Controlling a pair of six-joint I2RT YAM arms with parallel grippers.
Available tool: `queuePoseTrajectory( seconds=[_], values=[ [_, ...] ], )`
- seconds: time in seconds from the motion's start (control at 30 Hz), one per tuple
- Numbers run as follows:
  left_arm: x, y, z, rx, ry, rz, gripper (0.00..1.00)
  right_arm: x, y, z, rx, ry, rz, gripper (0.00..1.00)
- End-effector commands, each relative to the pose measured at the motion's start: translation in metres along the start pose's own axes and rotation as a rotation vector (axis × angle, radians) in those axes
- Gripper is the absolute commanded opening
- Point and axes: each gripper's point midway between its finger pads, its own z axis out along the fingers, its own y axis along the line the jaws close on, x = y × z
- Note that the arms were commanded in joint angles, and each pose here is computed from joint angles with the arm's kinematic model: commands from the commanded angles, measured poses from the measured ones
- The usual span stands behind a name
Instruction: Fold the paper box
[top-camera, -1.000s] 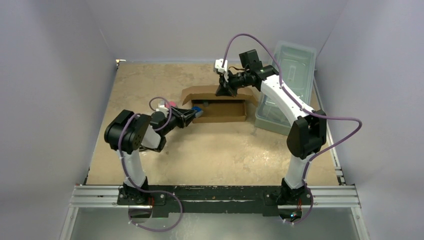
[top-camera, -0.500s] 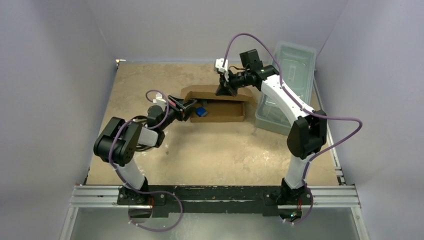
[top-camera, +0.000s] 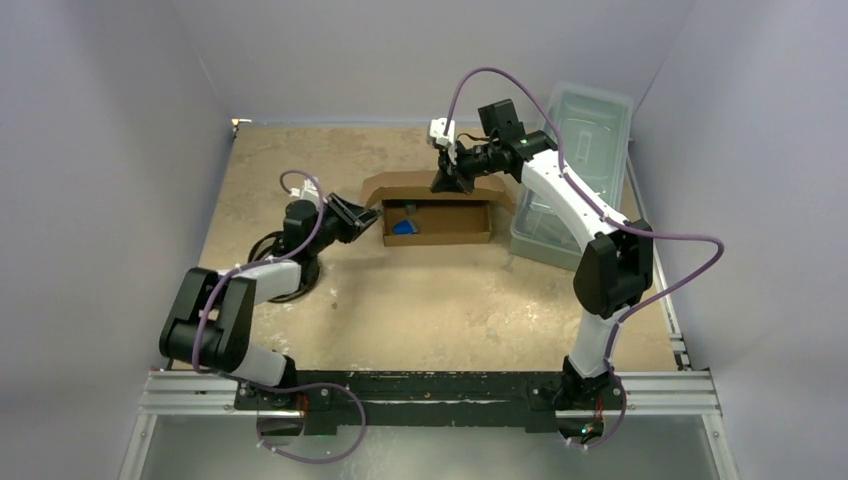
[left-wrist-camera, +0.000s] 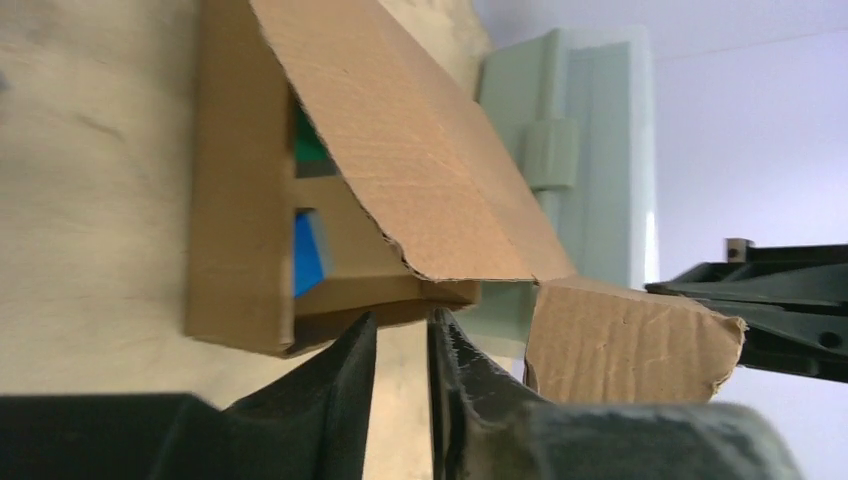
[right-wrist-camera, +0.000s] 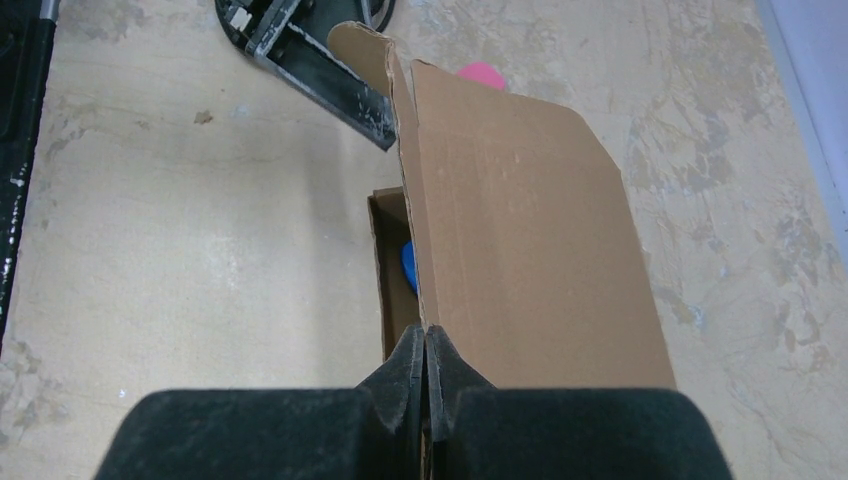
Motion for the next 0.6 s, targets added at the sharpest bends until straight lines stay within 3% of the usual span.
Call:
queuePoseTrajectory(
  seconds=[0.0,0.17,0.27,0.4,0.57],
  values=[
    [-0.023,0.033,-0.018,-0.233,-0.032,0.255,0.3,-0.014,0.005,-0.009,0.008,-0.024,-0.027,0.0],
    [-0.061,0.064,-0.033,-0.38,-0.101,0.2,0.53,-0.014,0.005,-0.009,0.009,-0.023,-0.028,0.0],
    [-0.079,0.077,-0.026,-0.507,-0.101,0.152,0.62,-0.015,0.005,-0.009,0.01,-0.024,-0.03,0.0],
    [-0.091,0.11,-0.039,-0.862,-0.028,0.097,0.65,-0.014,0.005,-0.009,0.009,-0.023,-0.027,0.0],
    [-0.108,0.108,-0.027,-0.911,-0.033,0.101,0.65,-0.014,0.005,-0.008,0.008,-0.022,-0.026,0.0]
  ],
)
